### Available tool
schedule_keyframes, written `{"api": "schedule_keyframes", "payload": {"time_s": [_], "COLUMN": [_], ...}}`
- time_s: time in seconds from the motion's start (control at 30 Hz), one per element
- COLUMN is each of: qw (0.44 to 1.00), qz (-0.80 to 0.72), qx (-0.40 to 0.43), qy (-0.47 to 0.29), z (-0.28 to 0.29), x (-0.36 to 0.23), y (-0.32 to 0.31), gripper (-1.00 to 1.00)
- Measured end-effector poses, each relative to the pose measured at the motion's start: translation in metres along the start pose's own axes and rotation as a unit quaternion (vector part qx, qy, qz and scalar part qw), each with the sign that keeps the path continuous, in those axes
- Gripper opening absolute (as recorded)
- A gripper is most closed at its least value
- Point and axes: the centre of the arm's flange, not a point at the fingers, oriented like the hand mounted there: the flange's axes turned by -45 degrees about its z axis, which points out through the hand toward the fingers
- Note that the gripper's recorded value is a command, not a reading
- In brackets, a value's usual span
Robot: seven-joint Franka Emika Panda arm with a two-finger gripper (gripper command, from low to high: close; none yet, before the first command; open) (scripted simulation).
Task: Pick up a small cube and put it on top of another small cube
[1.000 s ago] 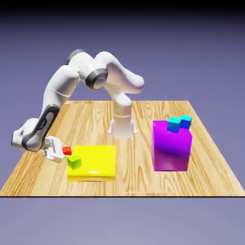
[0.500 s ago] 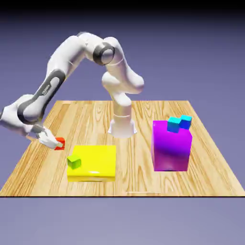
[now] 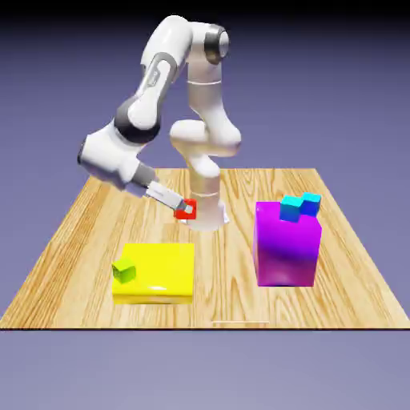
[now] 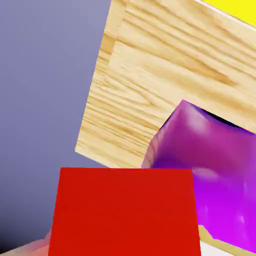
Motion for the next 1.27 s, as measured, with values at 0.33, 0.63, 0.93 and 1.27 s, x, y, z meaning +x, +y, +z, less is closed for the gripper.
{"api": "schedule_keyframes", "payload": {"time_s": [0.33,0.63,0.93,1.27], "qw": [0.995,0.979,0.98,0.978], "qz": [0.099,0.2,0.192,0.202], "qx": [0.016,0.032,0.037,0.03], "qy": [-0.018,-0.029,-0.041,-0.026], "z": [0.112,0.173,0.2,0.231], "x": [-0.115,-0.142,-0.14,-0.128], "y": [0.021,0.064,0.062,0.068], "gripper": [-1.0,-1.0,-1.0,1.0]}}
